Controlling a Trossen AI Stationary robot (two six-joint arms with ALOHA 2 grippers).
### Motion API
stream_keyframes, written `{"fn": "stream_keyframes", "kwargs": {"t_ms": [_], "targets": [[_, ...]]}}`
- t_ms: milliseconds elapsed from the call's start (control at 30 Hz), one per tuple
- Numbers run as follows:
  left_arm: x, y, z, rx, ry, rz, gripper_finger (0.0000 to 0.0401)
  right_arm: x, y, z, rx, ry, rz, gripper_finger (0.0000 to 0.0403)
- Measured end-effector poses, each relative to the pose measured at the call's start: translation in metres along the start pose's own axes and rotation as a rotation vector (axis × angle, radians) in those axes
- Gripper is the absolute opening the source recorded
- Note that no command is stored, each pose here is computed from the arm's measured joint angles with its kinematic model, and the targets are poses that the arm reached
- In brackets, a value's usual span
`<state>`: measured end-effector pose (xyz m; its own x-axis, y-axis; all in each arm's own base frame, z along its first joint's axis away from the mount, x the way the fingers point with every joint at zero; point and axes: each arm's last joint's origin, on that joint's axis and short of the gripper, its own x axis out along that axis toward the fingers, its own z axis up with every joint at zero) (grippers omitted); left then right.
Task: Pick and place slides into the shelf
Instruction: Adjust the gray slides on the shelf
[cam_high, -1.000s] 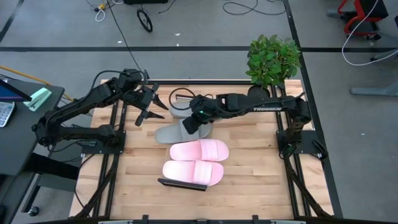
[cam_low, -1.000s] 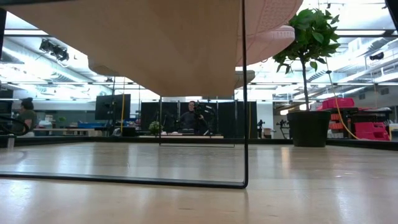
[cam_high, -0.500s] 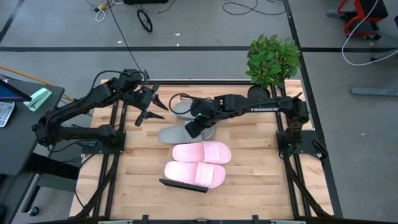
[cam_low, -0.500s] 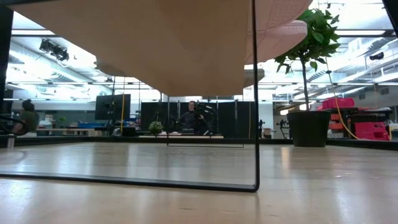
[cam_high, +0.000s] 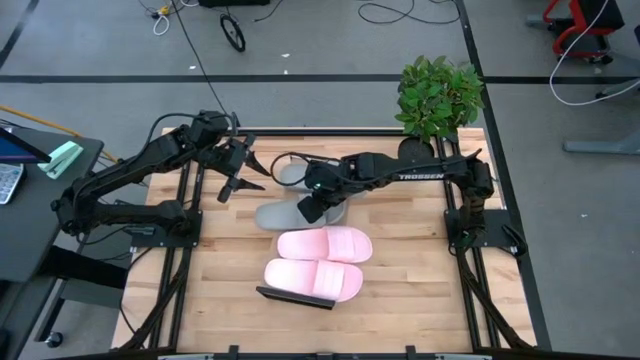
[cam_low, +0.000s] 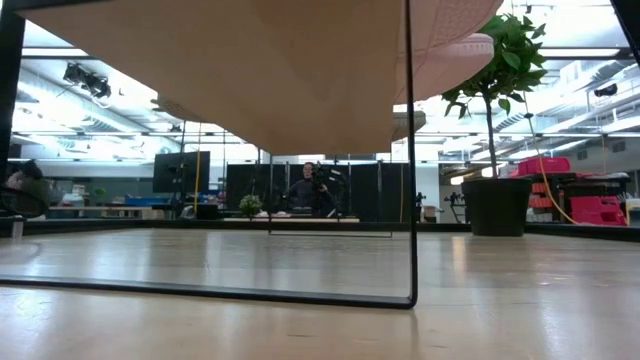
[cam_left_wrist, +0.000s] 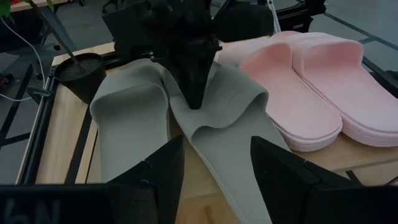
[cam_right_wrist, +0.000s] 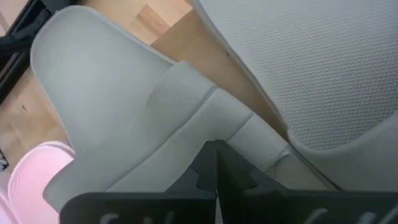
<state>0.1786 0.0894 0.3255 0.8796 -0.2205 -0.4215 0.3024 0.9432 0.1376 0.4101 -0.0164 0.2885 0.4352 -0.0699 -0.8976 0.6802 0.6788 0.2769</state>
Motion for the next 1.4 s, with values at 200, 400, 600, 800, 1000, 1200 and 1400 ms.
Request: {"fn": "stream_keyframes", "kwargs": {"t_ms": [200,400,600,800,1000,1200,1400], "targets": [[0.000,0.000,0.000,0.003,0.004,0.005,0.0190,-0.031,-0.002,-0.003,0.043,-0.076,-0.002,0.0000],[0.000,0.000,0.000,0.004,0.003,0.005,0.0190,-0.047,0.000,-0.010,0.064,-0.097,0.001,0.0000],[0.000,0.000,0.000,0.003,0.007,0.011,0.0190,-0.049,-0.004,-0.024,0.088,0.002,-0.069,0.0000],[0.000,0.000,0.000,0.002,0.008,0.010,0.0189,-0.050,-0.004,-0.032,0.104,0.056,-0.103,0.0000],[0.000,0.000,0.000,-0.003,0.007,0.011,0.0189,-0.043,-0.007,-0.036,0.093,0.074,-0.135,0.0000],[0.000,0.000,0.000,-0.005,0.008,0.011,0.0190,-0.035,-0.008,-0.037,0.072,0.089,-0.161,0.0000],[0.000,0.000,0.000,-0.005,0.007,0.010,0.0190,-0.020,-0.007,-0.039,0.045,0.141,-0.188,0.0000]]}}
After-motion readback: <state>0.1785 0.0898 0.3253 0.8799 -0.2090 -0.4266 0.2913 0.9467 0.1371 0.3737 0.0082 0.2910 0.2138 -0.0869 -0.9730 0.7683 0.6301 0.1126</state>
